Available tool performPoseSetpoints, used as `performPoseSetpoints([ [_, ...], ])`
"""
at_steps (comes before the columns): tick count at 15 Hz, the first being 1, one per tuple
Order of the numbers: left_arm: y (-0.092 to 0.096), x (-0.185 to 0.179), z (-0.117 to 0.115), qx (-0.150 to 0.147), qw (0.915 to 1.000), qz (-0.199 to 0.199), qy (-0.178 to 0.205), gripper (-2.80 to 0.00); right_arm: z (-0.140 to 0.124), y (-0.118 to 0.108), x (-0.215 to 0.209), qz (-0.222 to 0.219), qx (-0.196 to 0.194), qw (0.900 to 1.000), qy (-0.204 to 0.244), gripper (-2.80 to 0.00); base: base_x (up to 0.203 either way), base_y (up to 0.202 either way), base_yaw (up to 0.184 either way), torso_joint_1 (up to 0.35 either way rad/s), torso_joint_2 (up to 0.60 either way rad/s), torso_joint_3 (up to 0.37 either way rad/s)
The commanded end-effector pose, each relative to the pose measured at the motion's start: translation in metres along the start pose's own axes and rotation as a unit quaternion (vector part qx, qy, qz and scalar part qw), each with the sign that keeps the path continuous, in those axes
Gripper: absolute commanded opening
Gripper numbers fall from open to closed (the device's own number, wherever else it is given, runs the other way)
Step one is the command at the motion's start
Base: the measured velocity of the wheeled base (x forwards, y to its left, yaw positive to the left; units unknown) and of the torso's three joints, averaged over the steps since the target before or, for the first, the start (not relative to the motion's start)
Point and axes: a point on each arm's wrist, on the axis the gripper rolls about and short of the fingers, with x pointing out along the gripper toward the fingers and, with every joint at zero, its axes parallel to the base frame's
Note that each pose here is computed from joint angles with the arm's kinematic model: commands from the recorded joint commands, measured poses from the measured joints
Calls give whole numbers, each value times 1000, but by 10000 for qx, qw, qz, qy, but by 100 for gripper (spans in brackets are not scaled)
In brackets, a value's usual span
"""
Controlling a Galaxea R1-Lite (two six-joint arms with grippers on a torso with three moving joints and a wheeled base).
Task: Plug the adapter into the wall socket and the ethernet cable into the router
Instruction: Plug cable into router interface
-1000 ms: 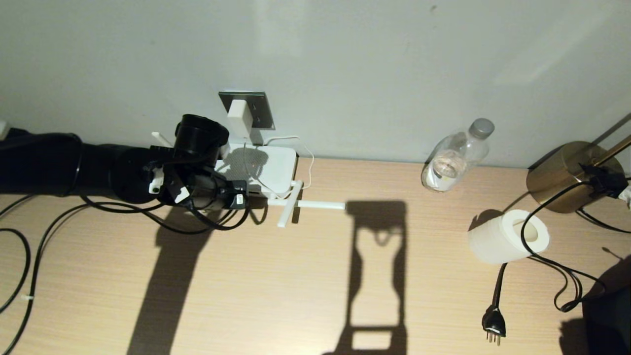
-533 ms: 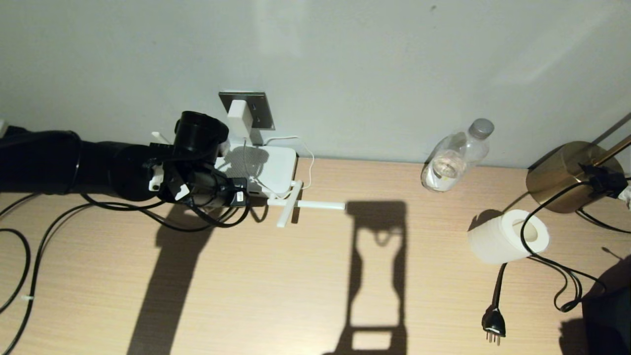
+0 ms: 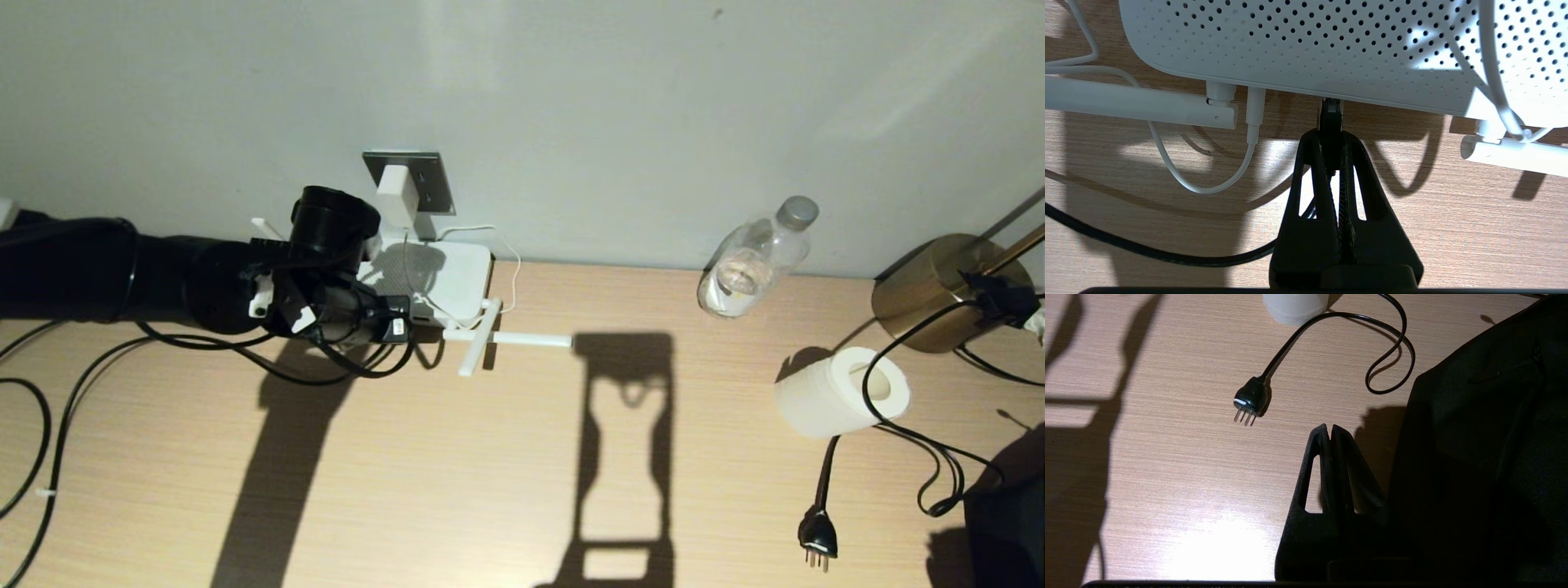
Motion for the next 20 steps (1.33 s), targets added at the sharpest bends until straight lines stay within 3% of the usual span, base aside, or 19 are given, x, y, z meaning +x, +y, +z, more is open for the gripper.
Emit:
performPoseSetpoints([
  [1,0,4,-1,4,10000,86,21,-280,0,0,0,3,-4,10000,5,-280,0,0,0,0,0,0],
  [11,-1,2,8,-60,9998,67,-149,-280,0,0,0,3,-4,10000,11,-280,0,0,0,0,0,0],
  [20,0,4,2,-29,10000,92,-24,-280,0,0,0,3,-4,10000,6,-280,0,0,0,0,0,0],
])
